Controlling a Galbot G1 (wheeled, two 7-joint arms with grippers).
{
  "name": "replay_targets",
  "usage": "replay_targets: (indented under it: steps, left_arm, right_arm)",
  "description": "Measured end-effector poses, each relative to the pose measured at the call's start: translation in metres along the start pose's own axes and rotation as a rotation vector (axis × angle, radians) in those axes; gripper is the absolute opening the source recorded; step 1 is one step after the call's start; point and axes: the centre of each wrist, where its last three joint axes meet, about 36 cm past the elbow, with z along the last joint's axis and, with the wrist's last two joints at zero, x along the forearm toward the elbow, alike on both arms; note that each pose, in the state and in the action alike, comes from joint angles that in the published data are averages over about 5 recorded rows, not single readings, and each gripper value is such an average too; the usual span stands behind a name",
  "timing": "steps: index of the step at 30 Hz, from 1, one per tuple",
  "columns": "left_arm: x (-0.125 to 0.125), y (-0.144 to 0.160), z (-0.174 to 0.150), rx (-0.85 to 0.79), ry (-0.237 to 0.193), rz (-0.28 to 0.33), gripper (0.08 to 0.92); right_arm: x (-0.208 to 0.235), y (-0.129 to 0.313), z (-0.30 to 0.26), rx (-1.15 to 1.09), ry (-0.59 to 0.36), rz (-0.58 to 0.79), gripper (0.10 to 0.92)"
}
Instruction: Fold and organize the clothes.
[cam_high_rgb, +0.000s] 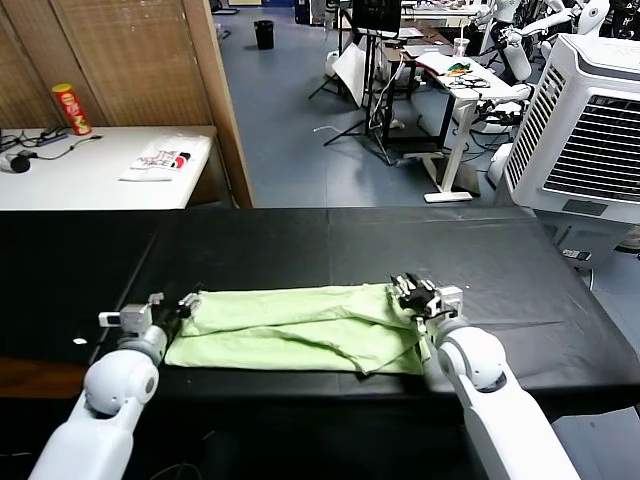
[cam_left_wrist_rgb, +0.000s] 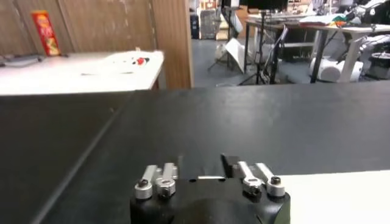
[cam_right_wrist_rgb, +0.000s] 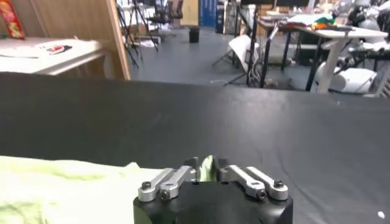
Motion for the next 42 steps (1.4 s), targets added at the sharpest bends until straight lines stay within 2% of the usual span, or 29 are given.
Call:
replay_targets:
  steps: [4, 11, 23, 26, 31, 35, 38, 42]
  left_arm:
    - [0.014, -0.003, 0.004, 0.050, 0.006, 0.008, 0.795]
    - [0.045, -0.023, 0.028, 0.100, 0.037, 0.031, 0.798]
    - [0.051, -0.029, 0.051, 0.144, 0.073, 0.009, 0.776]
    - [0.051, -0.030, 0.057, 0.145, 0.083, 0.000, 0.667]
    - [0.052, -0.031, 0.063, 0.168, 0.095, -0.001, 0.383]
    - [0.053, -0.027, 0.061, 0.191, 0.098, 0.006, 0.192]
    - [0.051, -0.020, 0.058, 0.162, 0.087, -0.009, 0.162]
    - [0.047, 0.000, 0.056, 0.041, 0.044, -0.054, 0.168]
  right_arm:
    - [0.023, -0.003, -0.004, -0.001, -0.021, -0.010, 0.781]
    - [0.053, -0.008, -0.008, -0.006, -0.043, -0.013, 0.798]
    - [0.067, -0.009, -0.012, -0.003, -0.062, -0.024, 0.798]
    - [0.069, -0.009, -0.013, 0.001, -0.063, -0.042, 0.798]
    - [0.070, -0.009, -0.013, 0.004, -0.064, -0.050, 0.798]
    - [0.071, -0.010, -0.013, 0.002, -0.066, -0.047, 0.798]
    - [0.072, -0.011, -0.014, -0.002, -0.069, -0.040, 0.798]
    - [0.075, -0.014, -0.014, -0.007, -0.072, -0.025, 0.798]
